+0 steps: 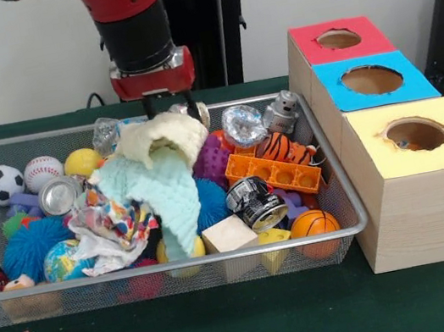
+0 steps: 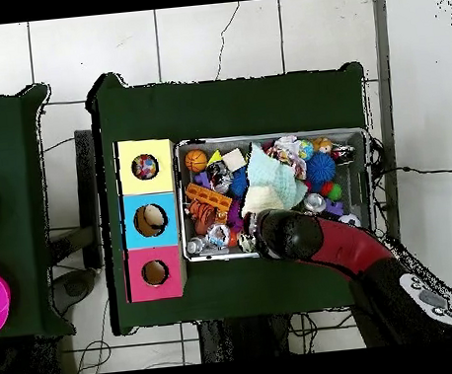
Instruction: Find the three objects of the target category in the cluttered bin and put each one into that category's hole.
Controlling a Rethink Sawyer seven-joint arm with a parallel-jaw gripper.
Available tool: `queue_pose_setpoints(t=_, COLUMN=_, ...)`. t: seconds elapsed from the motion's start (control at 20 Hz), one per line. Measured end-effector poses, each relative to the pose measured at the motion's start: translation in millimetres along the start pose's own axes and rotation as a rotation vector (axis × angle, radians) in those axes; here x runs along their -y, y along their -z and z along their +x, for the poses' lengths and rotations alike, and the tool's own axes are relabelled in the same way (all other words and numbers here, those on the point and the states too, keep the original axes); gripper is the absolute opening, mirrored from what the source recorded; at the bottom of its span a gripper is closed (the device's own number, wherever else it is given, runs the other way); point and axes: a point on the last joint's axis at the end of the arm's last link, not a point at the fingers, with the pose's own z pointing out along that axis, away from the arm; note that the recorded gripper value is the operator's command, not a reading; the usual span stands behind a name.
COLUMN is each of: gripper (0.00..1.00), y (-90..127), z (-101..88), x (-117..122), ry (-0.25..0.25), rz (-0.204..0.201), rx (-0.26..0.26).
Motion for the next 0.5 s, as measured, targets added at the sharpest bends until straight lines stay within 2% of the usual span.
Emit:
queue_pose_setpoints(t=0.05, gripper=1.0, y=-4.4, z=2.6, x=-6.2, ry=0.002, rz=-0.014, rx=-0.011)
queue_pose_setpoints(t=0.25, gripper=1.0, y=-10.5, z=14.4, x=-14.4, ry=0.007, rz=-0.027, rx=-0.039)
queue_pose_setpoints(t=0.5, gripper=1.0, y=-7.3, z=28.8, x=-14.3, ry=0.005, rz=-0.021, rx=-0.058)
